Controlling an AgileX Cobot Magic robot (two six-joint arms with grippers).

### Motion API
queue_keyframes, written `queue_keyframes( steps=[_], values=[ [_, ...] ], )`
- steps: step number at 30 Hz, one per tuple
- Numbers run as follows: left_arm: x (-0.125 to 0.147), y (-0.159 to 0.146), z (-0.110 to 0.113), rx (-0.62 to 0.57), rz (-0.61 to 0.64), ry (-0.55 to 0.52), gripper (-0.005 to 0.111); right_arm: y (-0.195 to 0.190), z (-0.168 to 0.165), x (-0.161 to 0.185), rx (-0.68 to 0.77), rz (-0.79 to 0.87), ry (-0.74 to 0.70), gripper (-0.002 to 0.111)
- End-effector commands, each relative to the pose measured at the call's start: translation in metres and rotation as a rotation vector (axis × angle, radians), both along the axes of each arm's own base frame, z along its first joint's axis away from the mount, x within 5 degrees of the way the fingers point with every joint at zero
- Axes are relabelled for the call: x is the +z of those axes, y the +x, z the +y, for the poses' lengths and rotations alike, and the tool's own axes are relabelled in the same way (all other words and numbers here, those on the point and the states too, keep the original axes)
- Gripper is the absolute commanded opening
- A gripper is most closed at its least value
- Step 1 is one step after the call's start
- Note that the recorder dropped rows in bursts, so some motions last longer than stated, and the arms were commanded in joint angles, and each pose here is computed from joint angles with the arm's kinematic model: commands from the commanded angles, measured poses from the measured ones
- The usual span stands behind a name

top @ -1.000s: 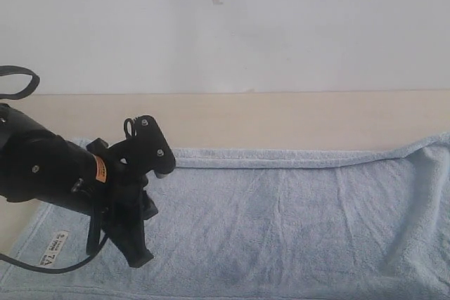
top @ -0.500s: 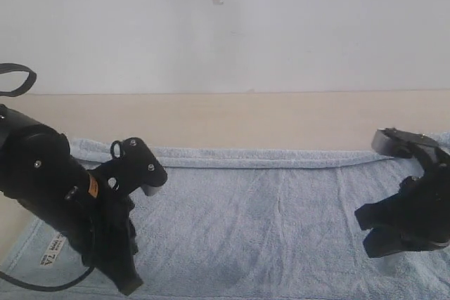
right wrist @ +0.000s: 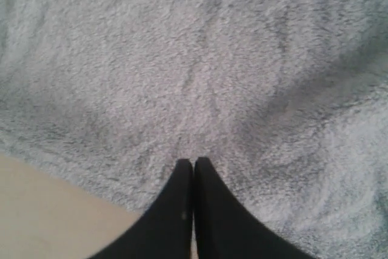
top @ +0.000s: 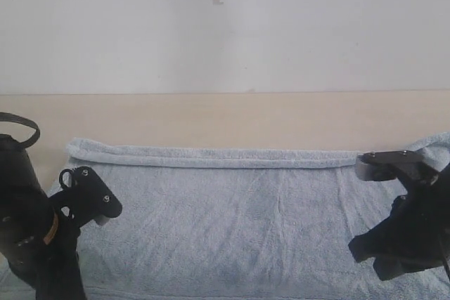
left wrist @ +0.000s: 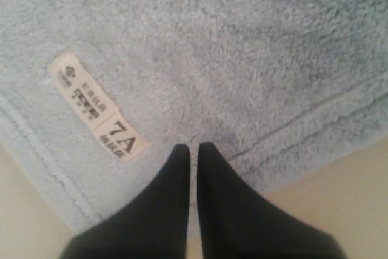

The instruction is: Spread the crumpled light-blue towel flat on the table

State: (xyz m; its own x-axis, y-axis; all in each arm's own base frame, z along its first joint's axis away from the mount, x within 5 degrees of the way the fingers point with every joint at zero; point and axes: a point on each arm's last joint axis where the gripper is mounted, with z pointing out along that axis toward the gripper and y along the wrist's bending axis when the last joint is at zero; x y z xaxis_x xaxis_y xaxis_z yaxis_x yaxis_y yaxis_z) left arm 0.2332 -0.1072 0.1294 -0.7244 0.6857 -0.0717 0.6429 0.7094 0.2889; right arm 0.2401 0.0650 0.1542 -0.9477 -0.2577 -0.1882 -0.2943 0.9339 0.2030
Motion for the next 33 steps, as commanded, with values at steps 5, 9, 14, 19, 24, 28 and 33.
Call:
queue_keyframes(
  steps=[5, 9, 14, 19, 24, 28, 33],
  values=[
    [0.002, 0.010, -0.013, -0.053, -0.119, -0.144, 0.004, 0.003, 0.007, -0.012, 0.045, -0.008, -0.030, 0.000],
    [-0.001, 0.010, -0.016, -0.017, -0.113, -0.184, 0.004, 0.005, 0.007, -0.014, -0.007, -0.008, -0.026, 0.000],
    [-0.017, 0.009, -0.014, 0.049, -0.055, -0.161, 0.004, 0.000, 0.008, -0.015, 0.059, 0.038, -0.030, 0.000],
    [-0.029, 0.011, -0.021, 0.164, -0.061, -0.250, 0.004, -0.001, 0.010, -0.015, 0.062, 0.051, -0.007, 0.000],
    [-0.044, 0.007, -0.019, 0.185, -0.012, -0.228, 0.004, -0.002, 0.011, -0.016, 0.070, 0.059, 0.005, 0.000],
    [-0.048, 0.004, -0.017, 0.225, 0.027, -0.198, 0.004, -0.004, 0.011, -0.021, 0.076, 0.111, 0.005, 0.000],
    [-0.044, -0.003, -0.010, 0.264, 0.074, -0.127, 0.004, -0.005, 0.012, -0.025, 0.069, 0.145, 0.005, 0.000]
  ],
)
